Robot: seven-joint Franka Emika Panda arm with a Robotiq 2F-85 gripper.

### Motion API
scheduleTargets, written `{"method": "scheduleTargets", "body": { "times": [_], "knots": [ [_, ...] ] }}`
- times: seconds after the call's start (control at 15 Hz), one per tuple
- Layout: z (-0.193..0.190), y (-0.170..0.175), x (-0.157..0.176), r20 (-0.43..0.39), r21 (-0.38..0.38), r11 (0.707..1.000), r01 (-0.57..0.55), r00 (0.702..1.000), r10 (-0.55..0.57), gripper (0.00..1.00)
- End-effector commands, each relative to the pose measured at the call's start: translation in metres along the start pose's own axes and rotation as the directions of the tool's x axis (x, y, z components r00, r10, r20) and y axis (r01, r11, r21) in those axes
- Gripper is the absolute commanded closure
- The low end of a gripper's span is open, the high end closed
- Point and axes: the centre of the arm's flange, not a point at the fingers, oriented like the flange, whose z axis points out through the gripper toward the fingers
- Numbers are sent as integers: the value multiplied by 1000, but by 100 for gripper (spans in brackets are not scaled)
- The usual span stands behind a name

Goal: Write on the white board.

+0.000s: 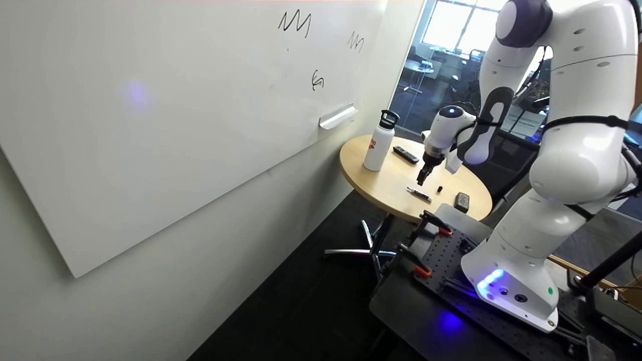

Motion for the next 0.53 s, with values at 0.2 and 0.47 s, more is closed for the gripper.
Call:
{"method": "scheduleTargets", "body": {
  "times": [0.2,0.47],
  "knots": [
    [-97,-1,-55,-96,76,997,28,995,-21,0],
    [-115,-17,-70,-105,105,994,44,994,-33,0]
  ]
}}
